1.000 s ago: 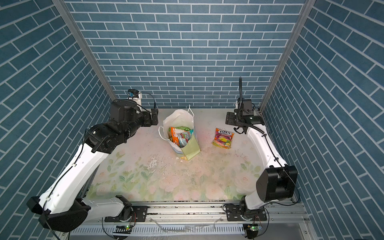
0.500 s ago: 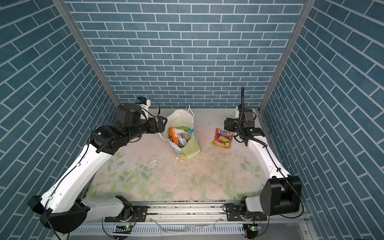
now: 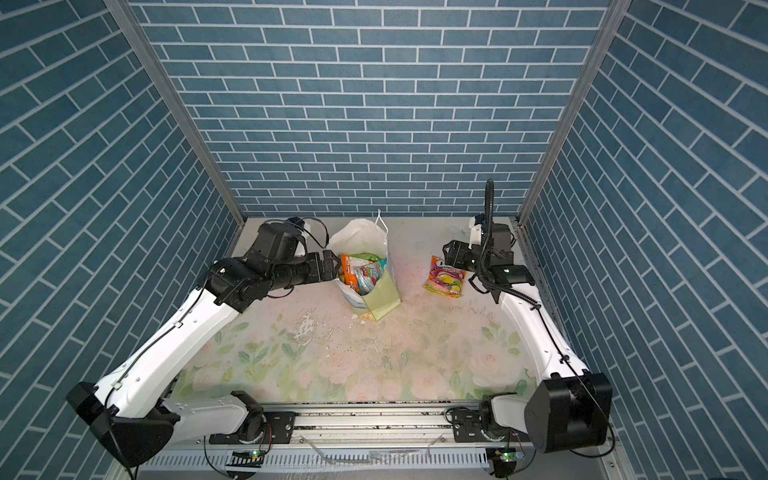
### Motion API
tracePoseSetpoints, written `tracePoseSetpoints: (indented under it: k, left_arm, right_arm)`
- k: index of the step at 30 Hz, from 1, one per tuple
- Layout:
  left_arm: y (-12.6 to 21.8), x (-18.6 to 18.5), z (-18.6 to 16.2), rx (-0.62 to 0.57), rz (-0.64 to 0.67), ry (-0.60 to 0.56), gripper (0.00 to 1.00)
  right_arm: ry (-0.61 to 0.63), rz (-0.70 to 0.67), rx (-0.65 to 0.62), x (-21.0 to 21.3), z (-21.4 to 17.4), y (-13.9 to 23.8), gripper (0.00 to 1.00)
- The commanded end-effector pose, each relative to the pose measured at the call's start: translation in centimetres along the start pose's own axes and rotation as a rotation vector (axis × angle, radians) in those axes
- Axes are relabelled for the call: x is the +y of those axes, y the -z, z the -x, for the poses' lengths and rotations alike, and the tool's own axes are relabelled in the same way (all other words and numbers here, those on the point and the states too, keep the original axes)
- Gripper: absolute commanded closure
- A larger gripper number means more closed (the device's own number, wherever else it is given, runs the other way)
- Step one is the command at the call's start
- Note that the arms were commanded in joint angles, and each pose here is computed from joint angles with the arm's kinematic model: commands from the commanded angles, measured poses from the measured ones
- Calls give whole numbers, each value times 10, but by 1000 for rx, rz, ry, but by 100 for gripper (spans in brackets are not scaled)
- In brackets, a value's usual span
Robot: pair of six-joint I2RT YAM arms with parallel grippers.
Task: Take the snacks out of the paper bag
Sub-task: 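Grasp the bag's rim with the left gripper while the right gripper hovers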
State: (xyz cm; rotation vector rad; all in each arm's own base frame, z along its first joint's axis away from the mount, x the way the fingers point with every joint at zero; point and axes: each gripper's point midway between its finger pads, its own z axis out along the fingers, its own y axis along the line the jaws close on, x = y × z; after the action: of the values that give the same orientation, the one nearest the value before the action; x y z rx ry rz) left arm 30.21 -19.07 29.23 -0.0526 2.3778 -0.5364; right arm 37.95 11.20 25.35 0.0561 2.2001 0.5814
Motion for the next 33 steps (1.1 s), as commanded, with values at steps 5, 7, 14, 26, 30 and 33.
tracePoseSetpoints:
  k: [5,7,14,26,30,33]
  left_arm:
    - [-35,9,-7,24,60,26,10]
    - [-41,13,-6,11,76,30,14]
    - [-60,21,-9,8,105,52,47]
    - [-91,27,-13,34,103,82,77]
    - [-91,23,-9,23,89,84,88]
    - [-90,20,-6,16,79,84,100]
  right_arm:
    - [17,-7,6,0,-5,13,28]
    - [18,-4,5,1,-5,13,28]
    - [16,1,29,0,-13,13,29]
    - [35,-26,34,-3,-18,23,29]
    - [38,-41,30,-5,-19,28,29]
    - [38,-44,28,-5,-19,30,29]
